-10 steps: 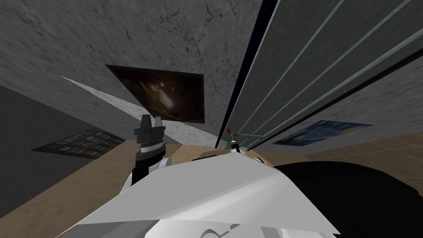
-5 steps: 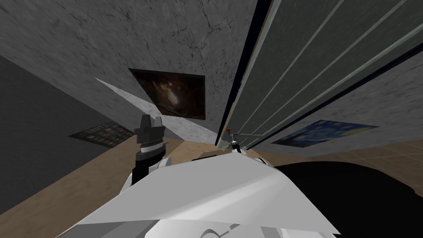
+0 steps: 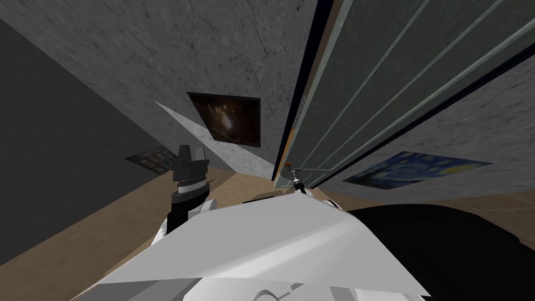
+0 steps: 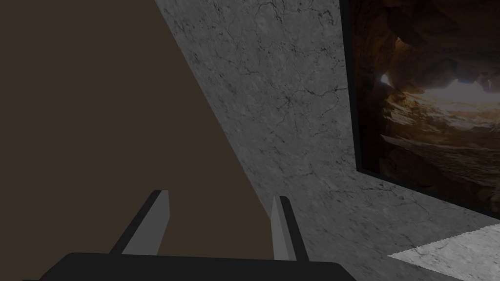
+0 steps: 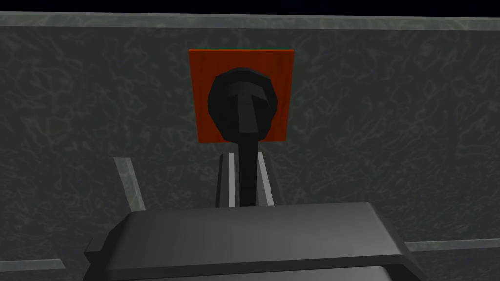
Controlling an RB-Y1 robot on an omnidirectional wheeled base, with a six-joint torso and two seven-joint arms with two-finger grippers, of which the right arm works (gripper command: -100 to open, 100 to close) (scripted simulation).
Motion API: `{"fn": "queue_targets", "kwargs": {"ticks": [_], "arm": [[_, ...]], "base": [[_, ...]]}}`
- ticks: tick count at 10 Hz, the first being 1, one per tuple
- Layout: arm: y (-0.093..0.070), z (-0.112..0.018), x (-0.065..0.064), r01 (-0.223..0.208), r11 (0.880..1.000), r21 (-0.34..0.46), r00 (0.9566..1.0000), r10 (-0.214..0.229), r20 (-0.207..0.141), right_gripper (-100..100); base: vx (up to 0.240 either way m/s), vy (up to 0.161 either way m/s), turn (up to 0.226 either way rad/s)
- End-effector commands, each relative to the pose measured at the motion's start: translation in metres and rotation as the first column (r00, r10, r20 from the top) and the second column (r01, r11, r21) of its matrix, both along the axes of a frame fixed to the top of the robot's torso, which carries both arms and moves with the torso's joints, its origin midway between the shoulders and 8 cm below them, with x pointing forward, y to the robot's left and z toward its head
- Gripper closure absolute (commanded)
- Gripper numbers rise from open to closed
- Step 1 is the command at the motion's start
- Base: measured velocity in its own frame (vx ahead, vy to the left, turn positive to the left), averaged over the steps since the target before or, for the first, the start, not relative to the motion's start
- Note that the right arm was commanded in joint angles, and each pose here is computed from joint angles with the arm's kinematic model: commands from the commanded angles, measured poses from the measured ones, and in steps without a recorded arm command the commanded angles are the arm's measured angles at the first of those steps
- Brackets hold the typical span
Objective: Pull the door open
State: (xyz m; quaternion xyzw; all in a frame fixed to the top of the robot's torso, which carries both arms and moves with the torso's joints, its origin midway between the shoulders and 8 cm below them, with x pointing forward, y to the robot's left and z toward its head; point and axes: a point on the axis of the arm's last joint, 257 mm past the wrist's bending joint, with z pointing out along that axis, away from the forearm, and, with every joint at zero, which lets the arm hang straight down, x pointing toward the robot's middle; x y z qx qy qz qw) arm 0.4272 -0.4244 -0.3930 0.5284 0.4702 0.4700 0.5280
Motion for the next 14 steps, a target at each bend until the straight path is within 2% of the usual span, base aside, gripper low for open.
{"fn": "queue_targets", "kwargs": {"ticks": [1,2,4,7,9,10,12,14], "arm": [[0.0,0.0,0.0,0.0,1.0,0.0,1.0,0.0,0.0,100],[0.002,-0.001,-0.007,-0.026,1.0,0.0,0.9997,0.026,-0.002,100],[0.003,-0.001,-0.011,-0.047,0.999,-0.001,0.9989,0.047,0.0,100],[0.006,0.0,-0.024,-0.107,0.994,-0.001,0.9942,0.107,0.001,100],[0.007,-0.001,-0.024,-0.106,0.994,0.0,0.9944,0.106,0.0,100],[0.005,-0.004,-0.036,-0.122,0.993,0.001,0.9925,0.122,-0.005,100],[0.002,-0.003,-0.047,-0.138,0.99,-0.001,0.9905,0.138,-0.003,100],[0.002,-0.003,-0.047,-0.138,0.99,-0.001,0.9905,0.138,-0.003,100]], "base": [[-0.078,-0.012,0.02],[-0.149,-0.041,0.116],[-0.215,-0.054,0.087],[-0.24,-0.057,0.107],[-0.129,-0.035,0.015],[-0.119,-0.046,0.179],[-0.196,-0.078,0.135],[-0.079,-0.03,0.009]]}}
